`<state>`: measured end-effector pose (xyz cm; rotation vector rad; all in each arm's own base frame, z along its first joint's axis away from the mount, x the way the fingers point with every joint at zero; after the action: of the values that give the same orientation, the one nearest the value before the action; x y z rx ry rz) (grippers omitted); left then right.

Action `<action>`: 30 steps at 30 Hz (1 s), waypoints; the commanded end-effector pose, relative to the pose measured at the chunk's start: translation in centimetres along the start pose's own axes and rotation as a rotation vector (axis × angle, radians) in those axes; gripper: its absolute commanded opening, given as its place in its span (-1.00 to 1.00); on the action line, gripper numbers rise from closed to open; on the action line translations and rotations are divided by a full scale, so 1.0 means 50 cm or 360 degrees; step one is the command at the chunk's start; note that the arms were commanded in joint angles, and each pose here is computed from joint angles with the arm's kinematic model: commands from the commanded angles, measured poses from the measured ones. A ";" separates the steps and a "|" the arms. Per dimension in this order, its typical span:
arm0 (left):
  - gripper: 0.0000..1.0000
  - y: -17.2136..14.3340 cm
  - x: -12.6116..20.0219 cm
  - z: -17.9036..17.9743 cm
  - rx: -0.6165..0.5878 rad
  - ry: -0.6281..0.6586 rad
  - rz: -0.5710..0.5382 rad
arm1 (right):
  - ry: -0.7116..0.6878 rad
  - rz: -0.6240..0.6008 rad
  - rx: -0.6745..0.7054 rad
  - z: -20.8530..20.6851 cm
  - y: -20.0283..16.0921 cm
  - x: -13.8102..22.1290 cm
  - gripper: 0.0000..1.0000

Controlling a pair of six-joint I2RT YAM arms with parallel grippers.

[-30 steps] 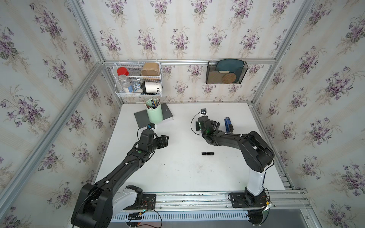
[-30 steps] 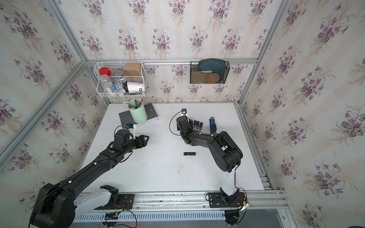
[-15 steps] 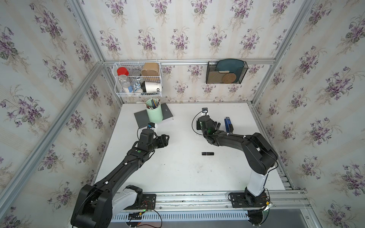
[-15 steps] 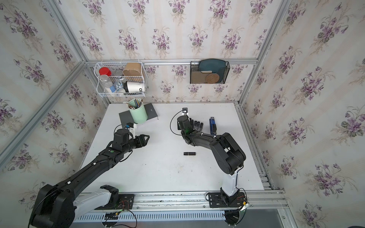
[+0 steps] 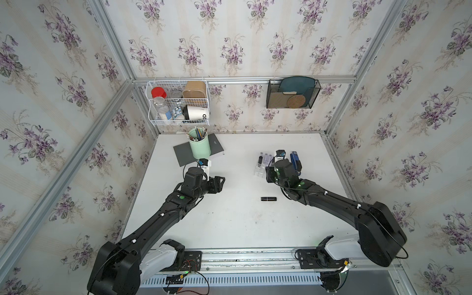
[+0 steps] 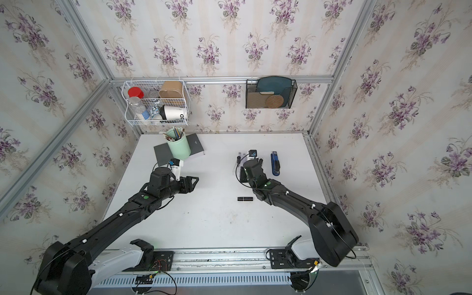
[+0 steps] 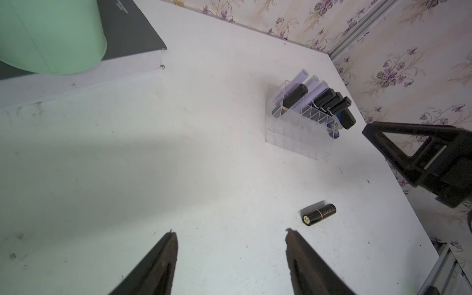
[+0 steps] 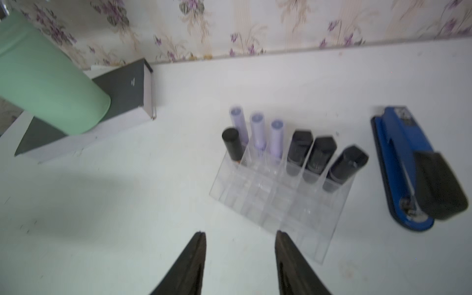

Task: Arrange the lipsticks in the organizer
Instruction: Place the lipstick in the storage box, then pick up the lipstick at the center of the board.

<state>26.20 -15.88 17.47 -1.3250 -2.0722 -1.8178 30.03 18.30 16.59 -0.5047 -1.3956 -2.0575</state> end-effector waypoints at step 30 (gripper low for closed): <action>0.36 -0.081 -0.122 -0.182 -0.0183 -0.0209 0.0231 | 0.0234 0.0996 -0.0296 -0.064 -0.172 -0.051 0.26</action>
<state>23.00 -26.44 13.32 -1.6393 -1.8861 -1.8464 26.51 18.04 7.61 -0.7668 -0.8444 -1.6620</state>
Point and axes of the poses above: each gripper's point midway between its finger pads, its own x axis back along the fingers, its own z axis along the line the jaws close on, y = z × x, the point moved 5 cm from there along x, back along the fingers, and after that the axes turned 13 degrees about -x, right-handed, at the moved point
